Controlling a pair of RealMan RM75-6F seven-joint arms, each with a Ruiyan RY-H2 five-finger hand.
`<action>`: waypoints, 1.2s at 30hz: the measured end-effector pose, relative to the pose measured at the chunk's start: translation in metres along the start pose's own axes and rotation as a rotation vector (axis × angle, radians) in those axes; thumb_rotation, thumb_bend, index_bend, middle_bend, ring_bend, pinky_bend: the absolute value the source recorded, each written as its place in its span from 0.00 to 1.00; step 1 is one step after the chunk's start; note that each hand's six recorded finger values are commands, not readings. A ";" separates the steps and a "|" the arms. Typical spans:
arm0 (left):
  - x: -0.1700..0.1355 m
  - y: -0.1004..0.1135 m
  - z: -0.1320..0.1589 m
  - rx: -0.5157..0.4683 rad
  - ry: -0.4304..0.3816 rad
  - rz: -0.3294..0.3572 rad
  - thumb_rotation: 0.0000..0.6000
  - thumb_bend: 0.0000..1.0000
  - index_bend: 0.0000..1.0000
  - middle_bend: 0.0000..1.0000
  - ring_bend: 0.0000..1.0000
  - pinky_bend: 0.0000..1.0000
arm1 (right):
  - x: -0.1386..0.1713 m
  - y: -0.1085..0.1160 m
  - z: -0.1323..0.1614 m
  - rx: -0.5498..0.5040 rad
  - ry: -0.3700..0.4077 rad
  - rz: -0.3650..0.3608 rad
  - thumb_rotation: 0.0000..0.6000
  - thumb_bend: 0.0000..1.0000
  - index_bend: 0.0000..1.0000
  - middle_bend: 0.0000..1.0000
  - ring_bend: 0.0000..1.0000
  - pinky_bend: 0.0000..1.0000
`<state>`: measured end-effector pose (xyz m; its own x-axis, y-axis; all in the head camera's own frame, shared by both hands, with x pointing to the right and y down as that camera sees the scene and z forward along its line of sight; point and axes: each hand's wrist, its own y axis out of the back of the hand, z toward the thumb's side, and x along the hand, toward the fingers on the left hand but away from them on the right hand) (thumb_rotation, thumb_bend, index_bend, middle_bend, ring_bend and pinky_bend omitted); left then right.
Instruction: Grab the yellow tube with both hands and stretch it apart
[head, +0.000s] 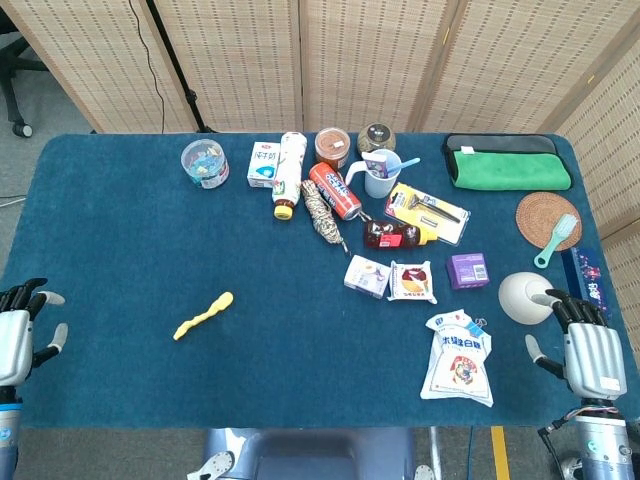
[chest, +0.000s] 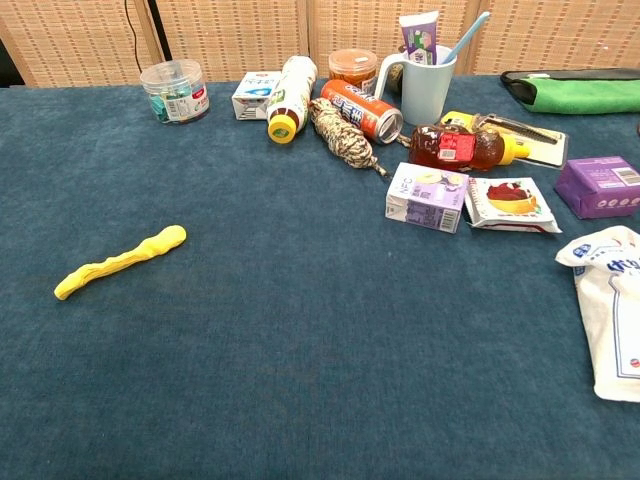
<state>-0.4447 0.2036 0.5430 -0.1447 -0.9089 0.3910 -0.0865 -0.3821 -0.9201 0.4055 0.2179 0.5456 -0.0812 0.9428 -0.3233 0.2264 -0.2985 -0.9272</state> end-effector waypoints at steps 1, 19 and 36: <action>0.001 -0.001 0.002 0.004 -0.003 -0.008 1.00 0.22 0.43 0.22 0.20 0.19 | 0.000 0.000 0.000 -0.001 0.000 -0.001 1.00 0.33 0.29 0.23 0.26 0.20; 0.016 -0.024 0.054 0.066 -0.032 -0.052 1.00 0.20 0.45 0.22 0.21 0.19 | 0.007 0.003 -0.002 -0.009 -0.018 -0.014 1.00 0.33 0.29 0.23 0.26 0.20; 0.024 -0.064 0.101 0.054 -0.094 -0.137 1.00 0.20 0.45 0.22 0.22 0.19 | 0.010 0.002 -0.012 -0.011 -0.042 -0.007 1.00 0.33 0.27 0.23 0.26 0.20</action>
<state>-0.3429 0.1897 0.6091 -0.0424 -0.8583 0.5114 -0.0456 -0.5096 -0.8592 0.4165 0.2280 0.5427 -0.1233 0.9378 -0.3246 0.2359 -0.2900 -0.9275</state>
